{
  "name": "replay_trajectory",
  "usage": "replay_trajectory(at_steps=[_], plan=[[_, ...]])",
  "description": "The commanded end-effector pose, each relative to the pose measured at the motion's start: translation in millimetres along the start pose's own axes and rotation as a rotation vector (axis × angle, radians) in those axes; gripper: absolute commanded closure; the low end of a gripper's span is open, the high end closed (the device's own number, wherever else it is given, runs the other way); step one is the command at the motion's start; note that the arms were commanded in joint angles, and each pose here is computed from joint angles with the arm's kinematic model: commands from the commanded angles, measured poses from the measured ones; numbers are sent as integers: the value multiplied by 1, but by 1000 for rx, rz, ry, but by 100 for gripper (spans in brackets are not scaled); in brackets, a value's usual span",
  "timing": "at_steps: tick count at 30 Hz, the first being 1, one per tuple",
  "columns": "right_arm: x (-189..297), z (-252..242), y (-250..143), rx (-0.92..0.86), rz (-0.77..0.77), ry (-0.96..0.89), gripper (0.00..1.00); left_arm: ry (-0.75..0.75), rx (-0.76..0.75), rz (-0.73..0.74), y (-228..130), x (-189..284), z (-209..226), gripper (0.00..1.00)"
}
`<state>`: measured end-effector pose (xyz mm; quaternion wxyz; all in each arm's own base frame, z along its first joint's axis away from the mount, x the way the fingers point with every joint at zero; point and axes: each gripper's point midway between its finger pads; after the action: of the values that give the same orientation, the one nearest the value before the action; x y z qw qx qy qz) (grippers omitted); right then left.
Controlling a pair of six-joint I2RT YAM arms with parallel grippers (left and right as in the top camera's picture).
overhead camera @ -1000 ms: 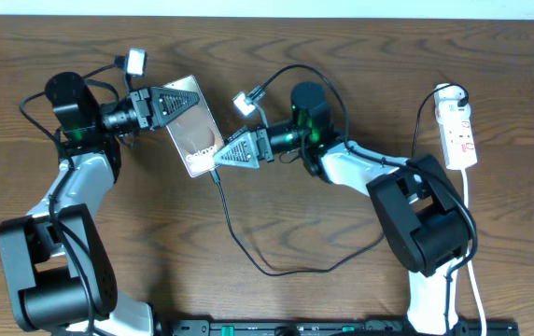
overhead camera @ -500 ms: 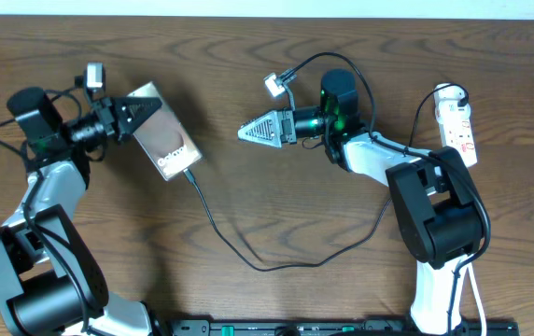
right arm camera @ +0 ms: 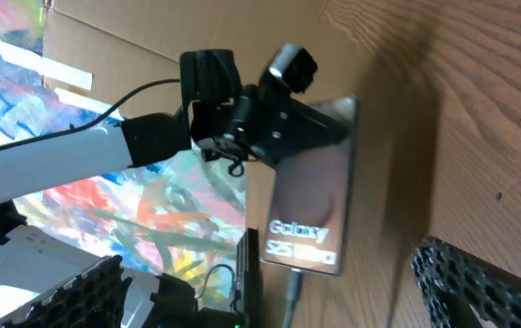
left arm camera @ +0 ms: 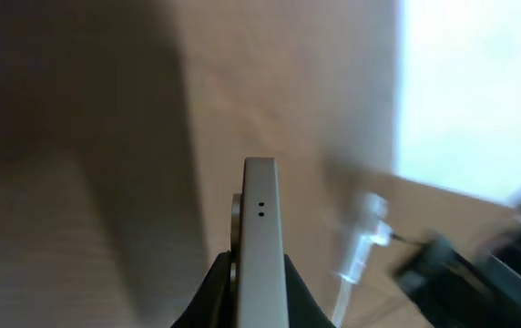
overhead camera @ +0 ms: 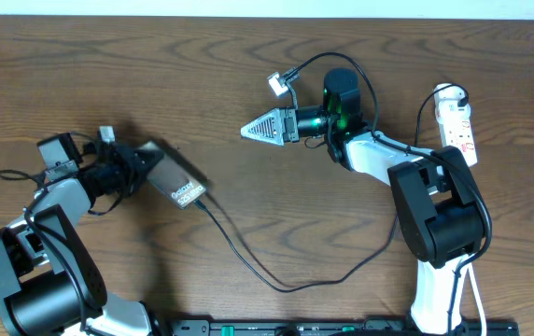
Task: Plug charger to phone and switch on socket
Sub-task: 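Lower the phone flat onto the table with the left gripper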
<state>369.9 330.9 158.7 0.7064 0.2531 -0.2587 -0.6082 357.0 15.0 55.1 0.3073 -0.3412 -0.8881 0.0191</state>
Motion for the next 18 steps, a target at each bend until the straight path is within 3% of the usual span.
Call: replay_trajectory(at_steps=[1, 12, 18], plan=[[1, 3, 7, 13, -7, -1, 1, 160, 10, -143, 24, 5, 28, 93], [0, 4, 6, 13, -5, 1, 1, 369, 83, -244, 32, 18, 70, 93], [0, 4, 6, 14, -5, 1, 1, 372, 86, -241, 31, 18, 70, 91]])
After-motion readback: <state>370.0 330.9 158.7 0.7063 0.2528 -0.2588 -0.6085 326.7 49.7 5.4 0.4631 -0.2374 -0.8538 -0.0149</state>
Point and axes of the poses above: each gripper's point midway between its finger pads, its own x axis back along the fingers, its own z axis along the line the jaws close on, y = z × x, and after that the axes turned 15 degrees about x, right-handed
